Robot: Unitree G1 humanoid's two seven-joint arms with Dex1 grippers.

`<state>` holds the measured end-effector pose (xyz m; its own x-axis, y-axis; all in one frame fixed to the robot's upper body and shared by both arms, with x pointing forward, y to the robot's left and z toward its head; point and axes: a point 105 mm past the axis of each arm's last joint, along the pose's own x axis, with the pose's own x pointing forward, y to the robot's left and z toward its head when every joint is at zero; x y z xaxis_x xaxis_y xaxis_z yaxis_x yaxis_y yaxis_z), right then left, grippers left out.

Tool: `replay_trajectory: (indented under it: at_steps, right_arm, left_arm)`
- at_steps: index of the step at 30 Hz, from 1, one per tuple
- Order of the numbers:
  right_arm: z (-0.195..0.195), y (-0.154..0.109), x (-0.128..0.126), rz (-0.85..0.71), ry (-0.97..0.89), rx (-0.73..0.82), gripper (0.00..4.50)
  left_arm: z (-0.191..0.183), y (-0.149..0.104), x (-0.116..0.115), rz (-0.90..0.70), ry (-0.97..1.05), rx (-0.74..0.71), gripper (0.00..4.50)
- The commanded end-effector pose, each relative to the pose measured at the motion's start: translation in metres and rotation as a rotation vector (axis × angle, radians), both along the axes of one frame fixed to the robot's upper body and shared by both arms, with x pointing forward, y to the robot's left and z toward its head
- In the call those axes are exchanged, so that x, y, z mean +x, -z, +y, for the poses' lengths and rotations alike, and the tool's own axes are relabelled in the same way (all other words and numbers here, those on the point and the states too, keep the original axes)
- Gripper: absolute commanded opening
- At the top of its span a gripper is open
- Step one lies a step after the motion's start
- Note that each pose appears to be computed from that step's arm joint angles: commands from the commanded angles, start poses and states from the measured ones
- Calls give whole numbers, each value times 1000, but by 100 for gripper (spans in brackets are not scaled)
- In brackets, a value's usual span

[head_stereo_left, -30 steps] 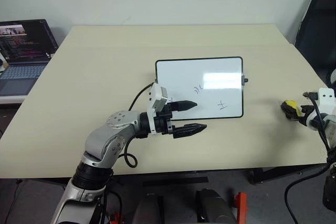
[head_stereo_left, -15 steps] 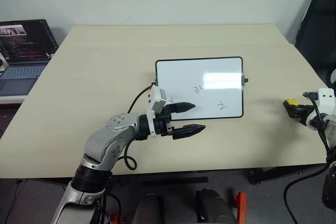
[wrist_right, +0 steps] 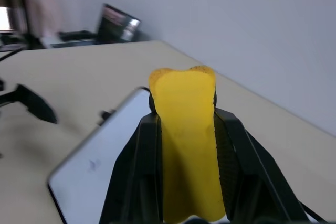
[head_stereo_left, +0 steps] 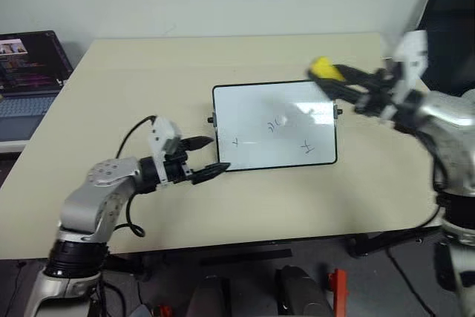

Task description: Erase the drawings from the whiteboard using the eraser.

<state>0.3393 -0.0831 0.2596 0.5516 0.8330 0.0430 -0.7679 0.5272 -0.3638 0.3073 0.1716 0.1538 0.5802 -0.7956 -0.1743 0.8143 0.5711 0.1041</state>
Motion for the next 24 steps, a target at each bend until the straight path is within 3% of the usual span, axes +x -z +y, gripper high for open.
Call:
replay_trajectory:
  at_steps: [1,6,14,18,21,24]
  right_arm:
    - [31,23,14,-66,0,-128,96]
    - [68,54,30,-39,-13,-155,96]
    - [64,113,55,-43,66,-440,96]
    - [52,153,50,25,40,-565,96]
    - [49,181,26,122,-75,-624,96]
    - [48,185,20,148,-83,-612,96]
  left_arm:
    - [11,-8,-3,-77,-33,27,450]
    - [5,-2,-17,-64,-51,-7,450]
    - [-6,0,-23,-45,-57,-28,450]
    - [-8,0,-23,-37,-53,-31,450]
    - [-10,1,-23,-27,-46,-34,450]
    - [-11,0,-22,-26,-41,-33,450]
